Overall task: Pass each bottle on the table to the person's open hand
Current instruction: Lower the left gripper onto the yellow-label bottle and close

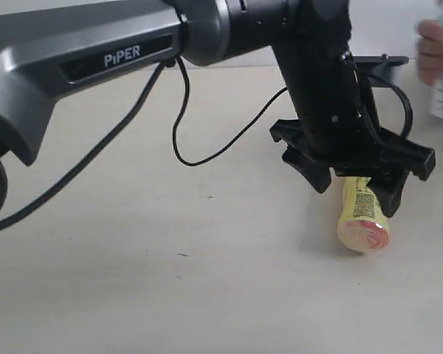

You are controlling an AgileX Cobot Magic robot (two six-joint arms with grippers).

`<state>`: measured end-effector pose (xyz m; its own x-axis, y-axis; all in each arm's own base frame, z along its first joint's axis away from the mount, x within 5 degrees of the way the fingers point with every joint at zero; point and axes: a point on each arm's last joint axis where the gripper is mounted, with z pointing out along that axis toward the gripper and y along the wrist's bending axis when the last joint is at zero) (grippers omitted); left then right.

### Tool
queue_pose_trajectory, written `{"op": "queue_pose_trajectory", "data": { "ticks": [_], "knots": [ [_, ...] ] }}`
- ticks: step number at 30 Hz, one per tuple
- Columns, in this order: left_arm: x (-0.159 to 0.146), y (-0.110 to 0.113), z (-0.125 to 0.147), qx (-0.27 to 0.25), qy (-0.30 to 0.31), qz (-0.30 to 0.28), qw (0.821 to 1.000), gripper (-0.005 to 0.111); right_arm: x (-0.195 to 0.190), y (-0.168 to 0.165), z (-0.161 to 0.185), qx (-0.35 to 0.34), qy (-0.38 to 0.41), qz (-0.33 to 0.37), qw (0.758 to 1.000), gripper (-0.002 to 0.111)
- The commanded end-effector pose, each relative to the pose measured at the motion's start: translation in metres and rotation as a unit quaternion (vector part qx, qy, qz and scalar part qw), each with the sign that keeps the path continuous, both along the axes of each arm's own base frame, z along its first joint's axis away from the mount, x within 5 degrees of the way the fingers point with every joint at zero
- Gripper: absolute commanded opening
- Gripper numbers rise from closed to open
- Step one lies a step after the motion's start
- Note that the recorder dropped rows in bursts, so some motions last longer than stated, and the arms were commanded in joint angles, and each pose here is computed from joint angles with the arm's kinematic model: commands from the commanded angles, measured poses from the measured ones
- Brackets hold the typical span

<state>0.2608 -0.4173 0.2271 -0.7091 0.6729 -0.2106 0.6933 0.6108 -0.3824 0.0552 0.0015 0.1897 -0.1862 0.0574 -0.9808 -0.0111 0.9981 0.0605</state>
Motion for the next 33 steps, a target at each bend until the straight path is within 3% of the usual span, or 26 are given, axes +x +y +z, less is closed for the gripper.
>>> {"op": "queue_pose_trajectory", "data": {
  "ticks": [1,3,11,26,33],
  "knots": [
    [-0.004,0.0,0.003,0.067,-0.086,0.029,0.994,0.077,0.0,0.0,-0.001,-0.003,-0.003,-0.002,1.0,0.0],
    [-0.007,-0.002,0.003,0.078,-0.107,0.038,0.991,0.077,0.0,0.0,-0.001,-0.003,-0.003,-0.002,1.0,0.0],
    [-0.018,-0.037,0.004,-0.038,-0.169,0.05,0.984,0.077,0.0,0.0,-0.001,-0.002,-0.003,-0.002,1.0,0.0],
    [-0.006,-0.042,-0.056,0.036,-0.195,0.055,0.979,0.077,0.0,0.0,-0.001,-0.003,-0.003,-0.002,1.0,0.0],
    [-0.004,-0.047,-0.07,0.028,-0.191,0.064,0.979,0.077,0.0,0.0,-0.001,-0.003,-0.003,-0.002,1.0,0.0]
  ]
}}
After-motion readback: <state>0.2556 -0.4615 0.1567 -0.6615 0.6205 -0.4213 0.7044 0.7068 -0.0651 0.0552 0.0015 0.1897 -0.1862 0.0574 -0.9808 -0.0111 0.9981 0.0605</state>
